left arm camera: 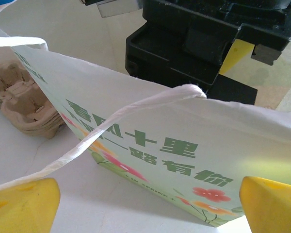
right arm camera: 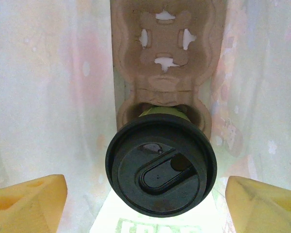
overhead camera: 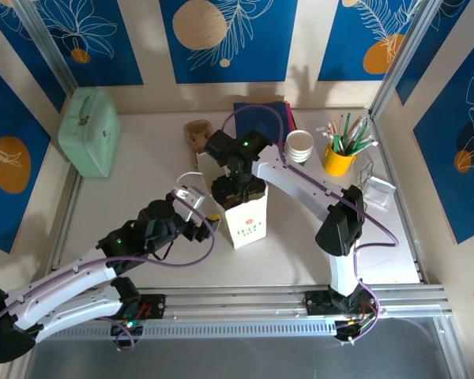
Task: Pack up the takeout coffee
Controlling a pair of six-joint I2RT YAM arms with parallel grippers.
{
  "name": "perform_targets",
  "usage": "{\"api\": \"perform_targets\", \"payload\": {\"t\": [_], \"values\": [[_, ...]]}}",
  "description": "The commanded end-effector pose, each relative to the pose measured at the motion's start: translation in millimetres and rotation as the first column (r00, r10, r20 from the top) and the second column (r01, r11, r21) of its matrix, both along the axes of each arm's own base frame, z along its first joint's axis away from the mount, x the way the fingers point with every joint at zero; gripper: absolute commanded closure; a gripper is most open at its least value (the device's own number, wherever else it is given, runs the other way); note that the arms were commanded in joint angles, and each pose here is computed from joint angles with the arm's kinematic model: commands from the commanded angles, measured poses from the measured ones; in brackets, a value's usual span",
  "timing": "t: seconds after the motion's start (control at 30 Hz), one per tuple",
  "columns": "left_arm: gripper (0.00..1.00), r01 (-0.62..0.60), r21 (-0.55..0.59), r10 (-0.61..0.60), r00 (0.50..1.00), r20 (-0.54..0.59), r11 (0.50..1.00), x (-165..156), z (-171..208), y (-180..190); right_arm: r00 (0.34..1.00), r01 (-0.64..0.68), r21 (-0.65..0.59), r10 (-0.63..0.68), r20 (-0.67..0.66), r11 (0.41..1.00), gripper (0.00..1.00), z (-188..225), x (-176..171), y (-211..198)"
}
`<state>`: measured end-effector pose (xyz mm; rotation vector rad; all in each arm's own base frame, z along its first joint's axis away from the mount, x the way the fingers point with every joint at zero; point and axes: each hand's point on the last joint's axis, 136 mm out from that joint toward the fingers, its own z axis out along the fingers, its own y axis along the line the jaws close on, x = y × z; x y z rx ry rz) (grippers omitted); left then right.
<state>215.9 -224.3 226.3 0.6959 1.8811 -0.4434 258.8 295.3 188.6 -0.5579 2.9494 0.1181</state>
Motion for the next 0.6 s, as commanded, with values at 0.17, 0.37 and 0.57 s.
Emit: {"api": "perform_targets", "payload": {"t": [0.17, 0.37, 0.57], "values": [[0.05, -0.008, -0.008, 0.008, 1.000, 0.005, 1.000, 0, 3, 0, 1.000, -0.027, 0.013, 0.027, 0.016, 1.000, 0.19, 16, -2, 1], [0.05, -0.007, -0.006, 0.007, 1.000, 0.005, 1.000, 1, 3, -1, 0.999, -0.035, 0.019, 0.034, 0.024, 0.999, 0.25, 21, -3, 2], [0.05, -0.006, -0.002, 0.006, 1.000, 0.010, 1.000, 2, 6, -2, 0.997, -0.049, 0.033, 0.047, 0.059, 0.998, 0.27, 38, -2, 5]]}}
